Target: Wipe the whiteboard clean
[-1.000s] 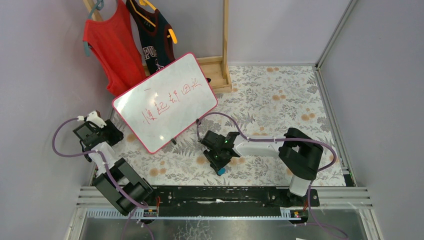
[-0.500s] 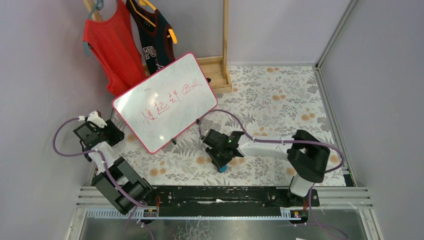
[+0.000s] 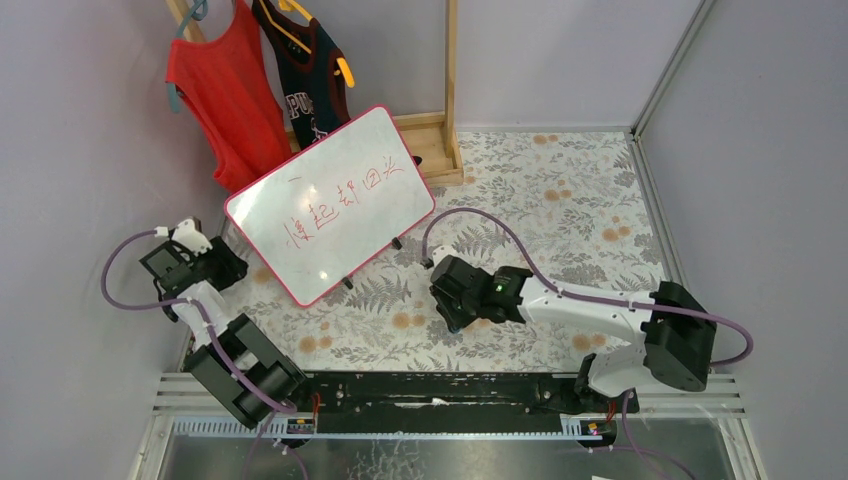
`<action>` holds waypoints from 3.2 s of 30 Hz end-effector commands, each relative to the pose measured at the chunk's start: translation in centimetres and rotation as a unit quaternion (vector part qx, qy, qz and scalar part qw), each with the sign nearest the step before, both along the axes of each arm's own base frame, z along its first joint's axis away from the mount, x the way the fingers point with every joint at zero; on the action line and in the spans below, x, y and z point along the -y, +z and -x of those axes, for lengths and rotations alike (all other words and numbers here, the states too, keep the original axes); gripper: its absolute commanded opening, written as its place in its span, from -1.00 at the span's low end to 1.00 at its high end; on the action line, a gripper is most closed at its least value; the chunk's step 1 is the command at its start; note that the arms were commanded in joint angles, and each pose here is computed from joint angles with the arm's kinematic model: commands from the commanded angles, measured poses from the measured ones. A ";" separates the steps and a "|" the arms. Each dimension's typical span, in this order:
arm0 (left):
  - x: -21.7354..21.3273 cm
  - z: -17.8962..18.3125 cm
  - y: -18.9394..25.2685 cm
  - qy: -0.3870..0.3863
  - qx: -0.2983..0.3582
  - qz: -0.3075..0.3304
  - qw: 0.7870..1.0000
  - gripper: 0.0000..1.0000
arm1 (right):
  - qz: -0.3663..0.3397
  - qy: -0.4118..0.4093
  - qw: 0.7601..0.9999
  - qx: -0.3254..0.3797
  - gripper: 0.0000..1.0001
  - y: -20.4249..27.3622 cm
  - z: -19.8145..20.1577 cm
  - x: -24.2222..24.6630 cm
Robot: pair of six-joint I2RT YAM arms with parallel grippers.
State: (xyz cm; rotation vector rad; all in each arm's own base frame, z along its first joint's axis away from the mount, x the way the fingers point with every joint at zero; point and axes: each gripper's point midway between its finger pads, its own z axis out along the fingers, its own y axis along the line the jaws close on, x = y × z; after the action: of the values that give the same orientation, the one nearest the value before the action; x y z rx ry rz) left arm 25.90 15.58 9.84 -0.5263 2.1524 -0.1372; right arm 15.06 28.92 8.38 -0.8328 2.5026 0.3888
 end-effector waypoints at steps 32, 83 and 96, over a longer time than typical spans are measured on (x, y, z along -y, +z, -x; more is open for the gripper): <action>3.4 0.8 11.7 -0.264 0.240 0.118 0.927 -0.04 | -0.056 -0.012 0.998 0.026 -1.00 2.4 -1.0 -1.5; 4.4 -5.0 13.6 -0.320 0.259 0.205 0.888 -0.21 | -0.080 0.002 0.996 0.030 -1.00 0.9 -1.9 -4.1; 6.1 -6.2 13.9 -0.344 0.270 0.221 0.872 -0.25 | -0.080 0.000 0.996 0.026 -1.00 1.1 -2.0 -4.7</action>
State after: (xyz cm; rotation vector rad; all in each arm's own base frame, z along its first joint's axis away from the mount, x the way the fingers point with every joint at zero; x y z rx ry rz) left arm 31.20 9.29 22.73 0.0548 1.6975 -1.0572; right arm 16.19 31.93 7.18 -0.7965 2.4419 0.4889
